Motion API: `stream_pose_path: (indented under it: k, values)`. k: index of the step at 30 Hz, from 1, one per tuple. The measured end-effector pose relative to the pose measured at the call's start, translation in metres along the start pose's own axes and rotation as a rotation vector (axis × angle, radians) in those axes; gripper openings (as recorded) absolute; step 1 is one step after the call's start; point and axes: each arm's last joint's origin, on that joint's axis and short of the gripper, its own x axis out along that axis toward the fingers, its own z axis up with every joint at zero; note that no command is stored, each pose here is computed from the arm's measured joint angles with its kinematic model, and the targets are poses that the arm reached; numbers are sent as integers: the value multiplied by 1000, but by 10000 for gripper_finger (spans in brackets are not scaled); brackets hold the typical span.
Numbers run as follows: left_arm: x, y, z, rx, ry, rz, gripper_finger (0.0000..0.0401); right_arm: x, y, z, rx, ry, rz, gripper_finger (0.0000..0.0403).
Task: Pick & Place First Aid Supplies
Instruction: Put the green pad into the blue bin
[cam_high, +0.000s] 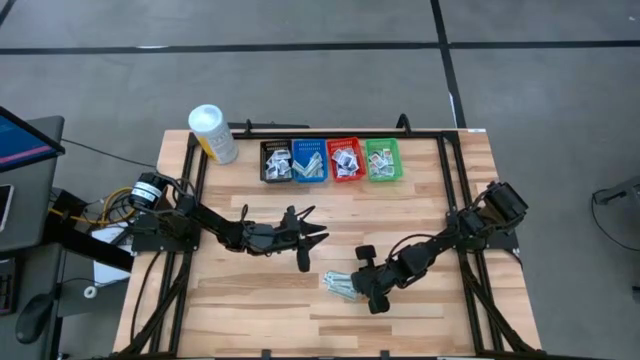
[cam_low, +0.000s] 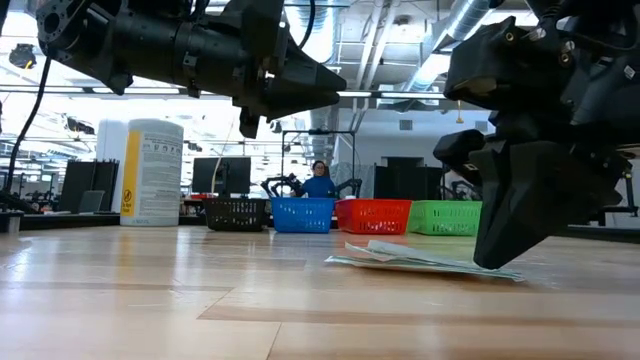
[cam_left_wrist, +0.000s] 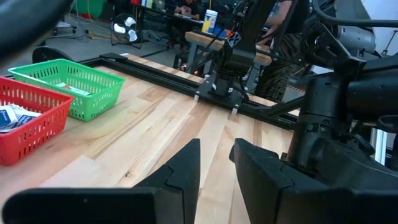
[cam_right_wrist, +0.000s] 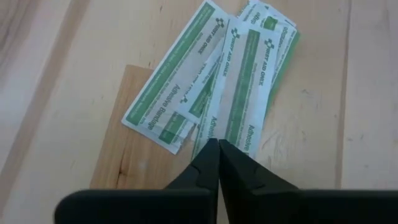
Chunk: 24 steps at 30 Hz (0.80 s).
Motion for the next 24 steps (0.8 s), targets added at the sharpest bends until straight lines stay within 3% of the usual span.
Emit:
stream_pose_path:
  k: [6,16,24]
  values:
    - [0,0,0,0,0,0,99,0,1,0,-5,-3,0,27]
    - [0,0,0,1,1,0,99,-1,2,0,-11,-29,-87,134]
    - [0,0,0,1,2,0,99,7,-1,1,42,-29,-19,185]
